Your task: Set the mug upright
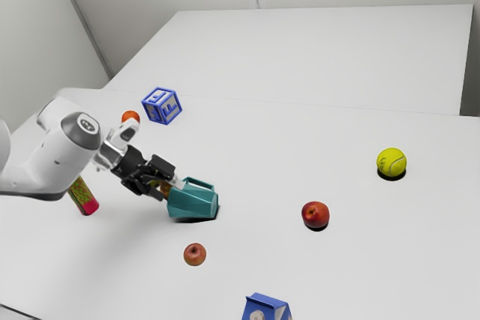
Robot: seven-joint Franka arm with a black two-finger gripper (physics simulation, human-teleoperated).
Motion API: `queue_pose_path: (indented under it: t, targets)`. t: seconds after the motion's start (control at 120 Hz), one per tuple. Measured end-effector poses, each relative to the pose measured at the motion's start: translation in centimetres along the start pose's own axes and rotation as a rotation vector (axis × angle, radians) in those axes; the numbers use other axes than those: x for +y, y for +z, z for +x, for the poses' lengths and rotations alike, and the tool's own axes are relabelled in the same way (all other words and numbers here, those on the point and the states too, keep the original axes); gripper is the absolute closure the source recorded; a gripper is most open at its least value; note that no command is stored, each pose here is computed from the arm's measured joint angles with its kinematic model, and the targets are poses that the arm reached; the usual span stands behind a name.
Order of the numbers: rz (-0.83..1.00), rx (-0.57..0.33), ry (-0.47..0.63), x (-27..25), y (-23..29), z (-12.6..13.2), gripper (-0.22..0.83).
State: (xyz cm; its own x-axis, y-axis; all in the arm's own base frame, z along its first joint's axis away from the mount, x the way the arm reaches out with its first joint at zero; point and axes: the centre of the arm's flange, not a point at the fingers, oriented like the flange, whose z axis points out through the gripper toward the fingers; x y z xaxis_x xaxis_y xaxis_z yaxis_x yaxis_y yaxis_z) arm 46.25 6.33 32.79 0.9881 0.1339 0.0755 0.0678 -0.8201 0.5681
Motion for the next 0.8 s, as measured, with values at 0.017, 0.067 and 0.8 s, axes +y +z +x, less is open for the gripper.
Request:
queue_pose_path:
  t: [0.017, 0.067, 0.8]
  targets:
    - [-0.004, 0.003, 0.001, -0.1, 0.1, 0.0, 0.02]
    - [-0.016, 0.008, 0.004, -0.2, 0.3, 0.0, 0.02]
    - [-0.208, 0.118, 0.015, -1.8, 3.8, -2.0, 0.04]
